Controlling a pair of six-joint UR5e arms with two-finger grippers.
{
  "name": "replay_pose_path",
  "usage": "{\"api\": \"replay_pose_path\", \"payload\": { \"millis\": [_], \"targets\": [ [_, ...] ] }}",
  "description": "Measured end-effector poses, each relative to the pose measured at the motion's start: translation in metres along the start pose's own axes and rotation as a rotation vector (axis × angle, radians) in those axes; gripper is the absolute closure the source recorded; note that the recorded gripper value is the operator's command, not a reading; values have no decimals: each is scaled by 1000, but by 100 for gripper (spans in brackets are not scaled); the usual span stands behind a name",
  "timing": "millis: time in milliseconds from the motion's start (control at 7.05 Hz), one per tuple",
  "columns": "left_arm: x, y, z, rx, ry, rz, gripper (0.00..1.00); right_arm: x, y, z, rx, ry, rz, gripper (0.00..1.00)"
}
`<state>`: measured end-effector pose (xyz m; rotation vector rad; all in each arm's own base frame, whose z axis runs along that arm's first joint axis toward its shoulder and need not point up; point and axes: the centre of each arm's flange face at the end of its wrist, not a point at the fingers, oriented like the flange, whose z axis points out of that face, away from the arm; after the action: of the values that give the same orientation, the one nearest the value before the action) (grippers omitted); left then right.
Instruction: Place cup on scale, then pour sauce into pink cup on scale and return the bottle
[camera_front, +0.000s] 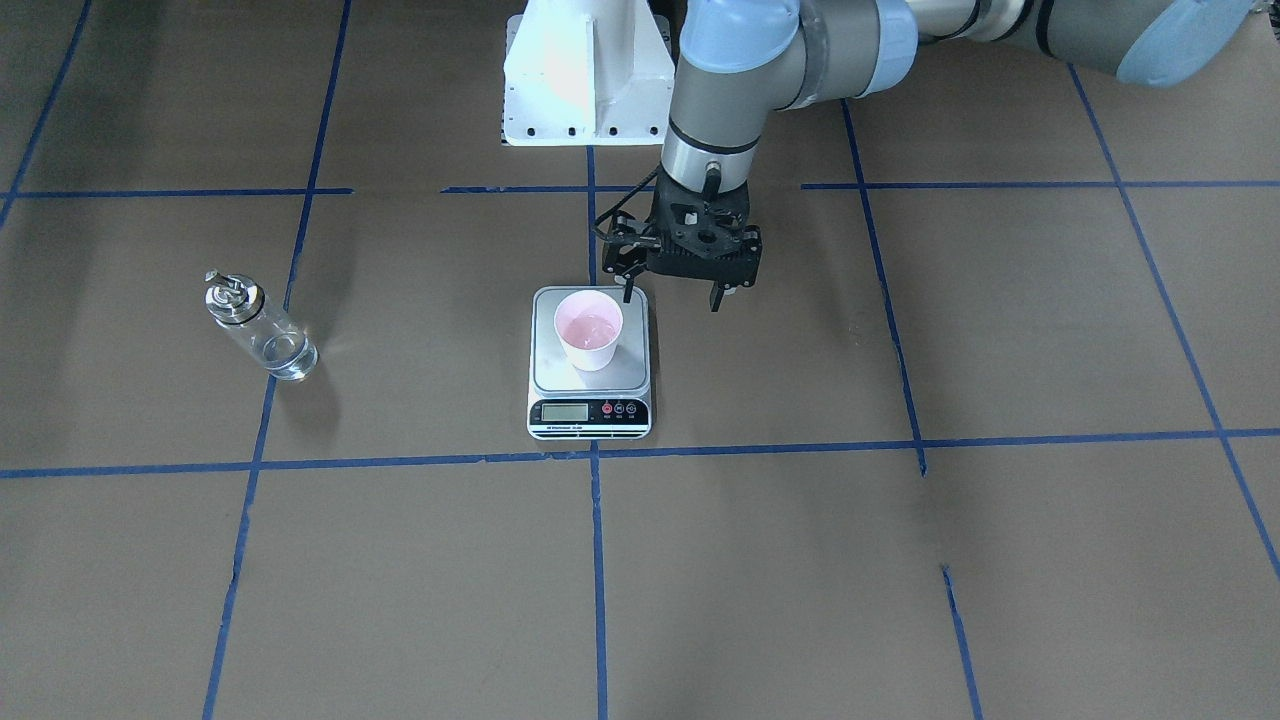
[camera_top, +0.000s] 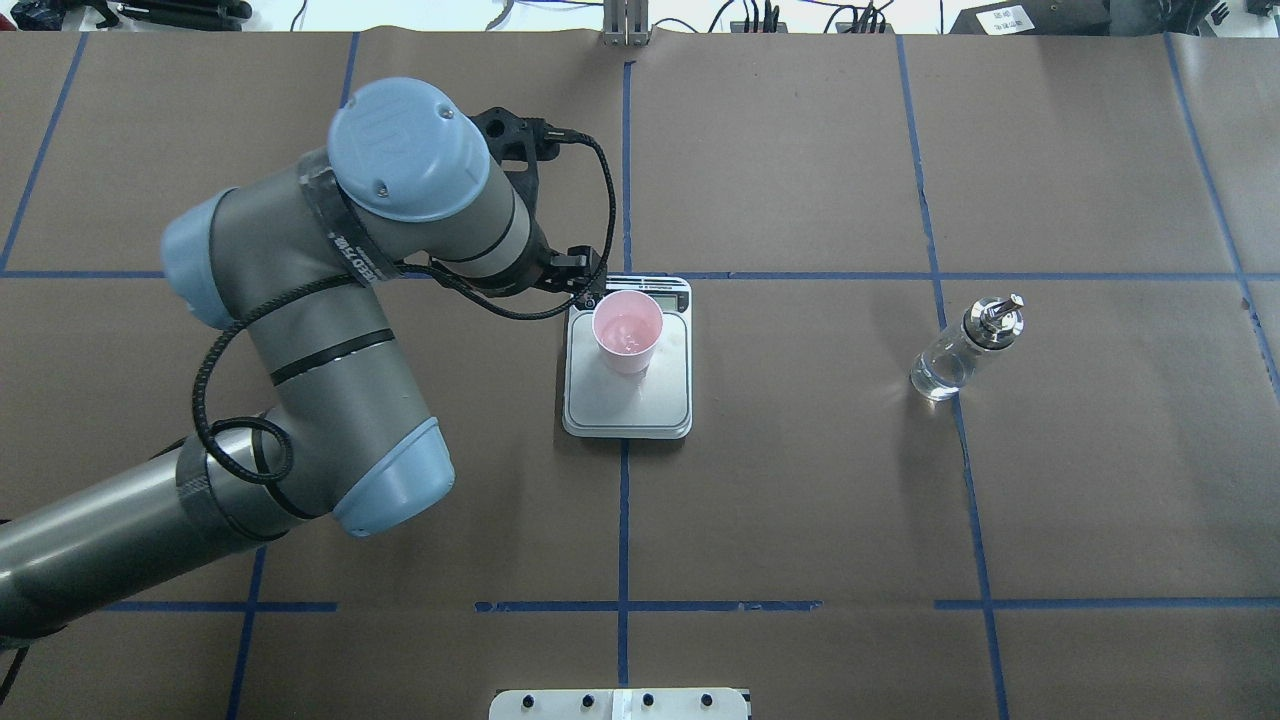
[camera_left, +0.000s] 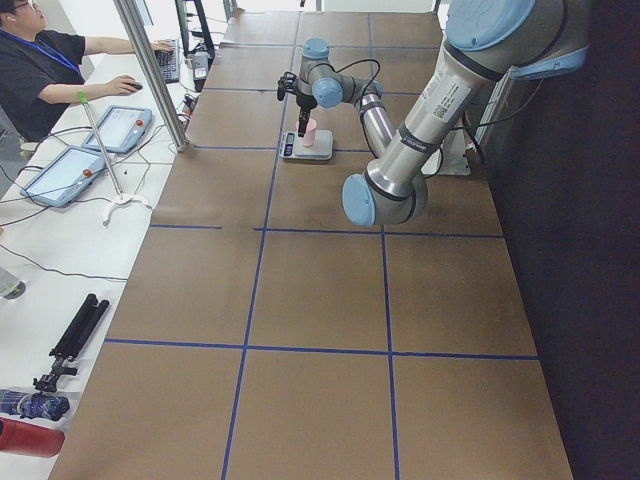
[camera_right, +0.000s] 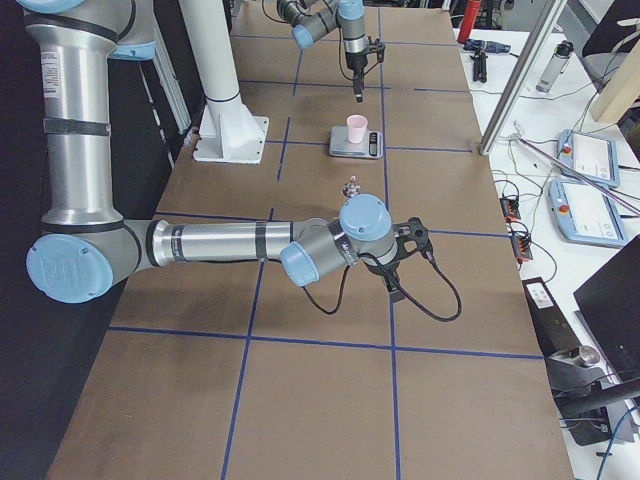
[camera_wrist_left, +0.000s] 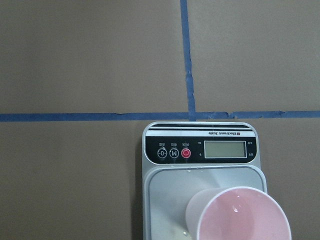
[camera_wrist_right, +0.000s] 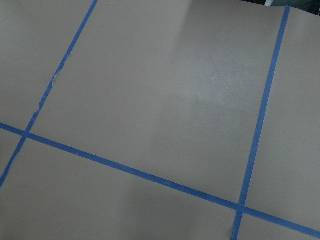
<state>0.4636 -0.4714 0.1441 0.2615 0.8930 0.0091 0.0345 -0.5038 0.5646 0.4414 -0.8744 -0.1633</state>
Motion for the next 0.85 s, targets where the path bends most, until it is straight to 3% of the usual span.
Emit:
{"api": "replay_pose_path", "payload": {
  "millis": [852],
  "targets": [
    [-29, 2, -28, 23, -7, 55, 0, -1, 0, 0, 5, 0, -5, 0]
  ]
}}
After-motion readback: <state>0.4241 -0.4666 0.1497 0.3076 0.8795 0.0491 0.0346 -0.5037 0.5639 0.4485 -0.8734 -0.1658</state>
